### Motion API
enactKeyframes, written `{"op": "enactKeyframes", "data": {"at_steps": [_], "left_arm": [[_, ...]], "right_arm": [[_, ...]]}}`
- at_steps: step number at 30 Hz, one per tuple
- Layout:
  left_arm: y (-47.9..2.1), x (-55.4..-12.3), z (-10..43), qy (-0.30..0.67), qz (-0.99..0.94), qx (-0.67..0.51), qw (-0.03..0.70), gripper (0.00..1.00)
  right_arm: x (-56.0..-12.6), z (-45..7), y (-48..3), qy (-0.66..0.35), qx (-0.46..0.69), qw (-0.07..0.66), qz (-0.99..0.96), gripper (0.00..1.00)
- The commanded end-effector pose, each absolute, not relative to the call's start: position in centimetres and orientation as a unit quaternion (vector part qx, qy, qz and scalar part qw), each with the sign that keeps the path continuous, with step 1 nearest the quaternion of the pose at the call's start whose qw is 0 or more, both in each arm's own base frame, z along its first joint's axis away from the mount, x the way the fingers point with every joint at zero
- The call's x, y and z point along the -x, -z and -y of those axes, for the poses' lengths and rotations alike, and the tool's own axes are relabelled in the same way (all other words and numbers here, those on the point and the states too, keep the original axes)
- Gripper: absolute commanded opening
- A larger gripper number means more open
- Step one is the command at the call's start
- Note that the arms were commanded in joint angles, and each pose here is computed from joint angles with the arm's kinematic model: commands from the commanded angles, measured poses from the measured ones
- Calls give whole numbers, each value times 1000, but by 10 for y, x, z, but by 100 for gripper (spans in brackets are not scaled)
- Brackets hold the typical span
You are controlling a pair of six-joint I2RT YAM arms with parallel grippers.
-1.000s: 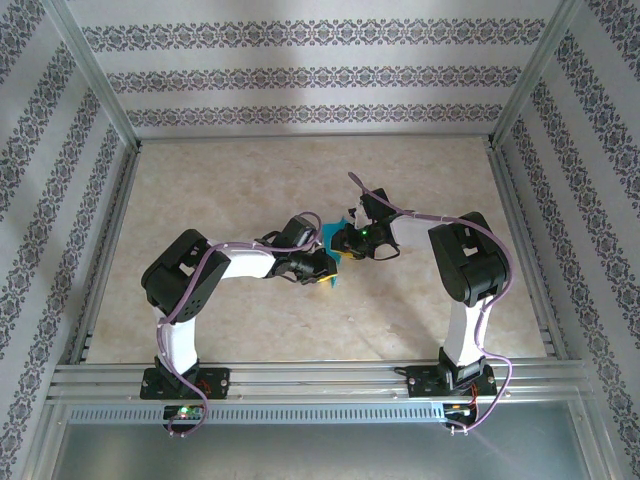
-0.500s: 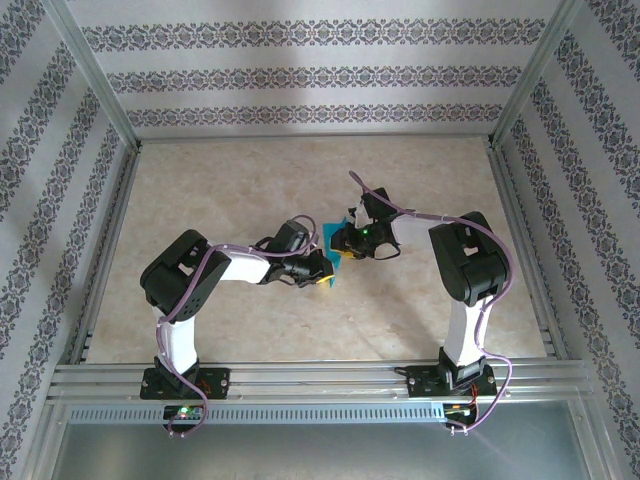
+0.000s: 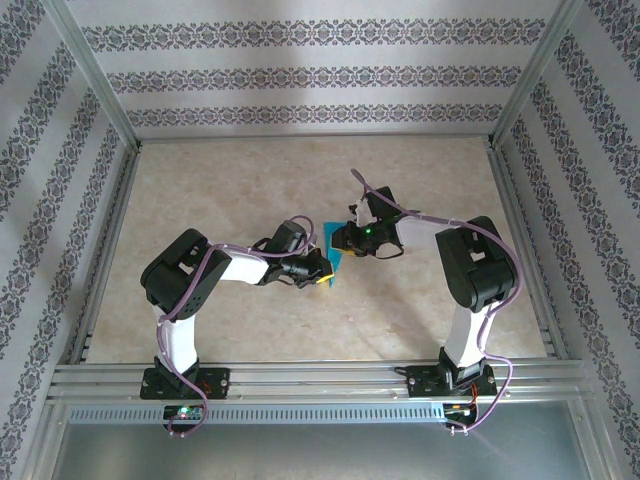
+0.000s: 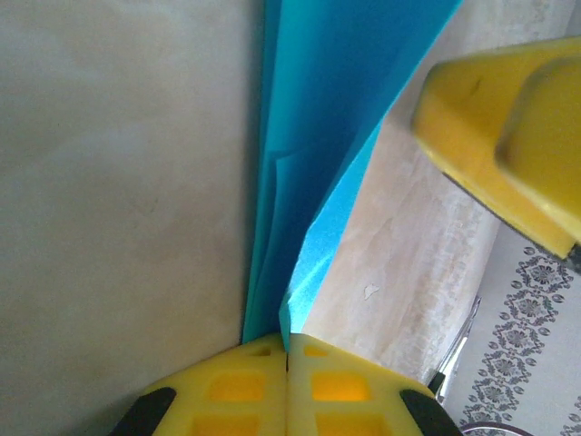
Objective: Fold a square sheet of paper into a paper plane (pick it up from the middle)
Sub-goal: Fold the wing for the fifth time at the center of the table.
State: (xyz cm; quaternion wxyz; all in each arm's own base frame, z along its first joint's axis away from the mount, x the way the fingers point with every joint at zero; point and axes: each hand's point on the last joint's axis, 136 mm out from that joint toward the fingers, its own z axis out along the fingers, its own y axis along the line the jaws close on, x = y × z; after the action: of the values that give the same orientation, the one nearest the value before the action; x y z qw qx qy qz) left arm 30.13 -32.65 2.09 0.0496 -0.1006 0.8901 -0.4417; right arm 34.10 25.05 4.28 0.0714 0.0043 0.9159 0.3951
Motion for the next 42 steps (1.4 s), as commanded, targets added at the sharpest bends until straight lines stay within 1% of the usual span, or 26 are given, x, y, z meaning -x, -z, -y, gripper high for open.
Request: {"op": "enactKeyframes", "data": {"at_steps": [1, 7, 18, 25, 34, 39, 42], "left_arm": [[9, -292, 312, 407, -904, 129, 22, 6], [10, -291, 312, 407, -904, 131, 19, 6], [11, -291, 312, 408, -903, 131, 18, 5], [7, -289, 311, 409, -904, 128, 18, 9], [-10, -283, 315, 422, -900, 113, 13, 15], [-10, -278, 314, 418, -902, 112, 8, 13], [-8, -276, 313, 415, -903, 113, 5, 9]], "right_arm": [[-326, -258, -43, -401, 19, 63, -914, 35], [-321, -262, -34, -396, 20, 48, -917, 35], [-326, -266, -20, -387, 18, 38, -921, 35], [-322, -259, -7, -356, 4, 22, -934, 34], [-319, -249, 9, -314, -18, 4, -949, 33], [-318, -248, 13, -310, -22, -1, -951, 33], [-318, -248, 14, -308, -23, -3, -951, 33]]}}
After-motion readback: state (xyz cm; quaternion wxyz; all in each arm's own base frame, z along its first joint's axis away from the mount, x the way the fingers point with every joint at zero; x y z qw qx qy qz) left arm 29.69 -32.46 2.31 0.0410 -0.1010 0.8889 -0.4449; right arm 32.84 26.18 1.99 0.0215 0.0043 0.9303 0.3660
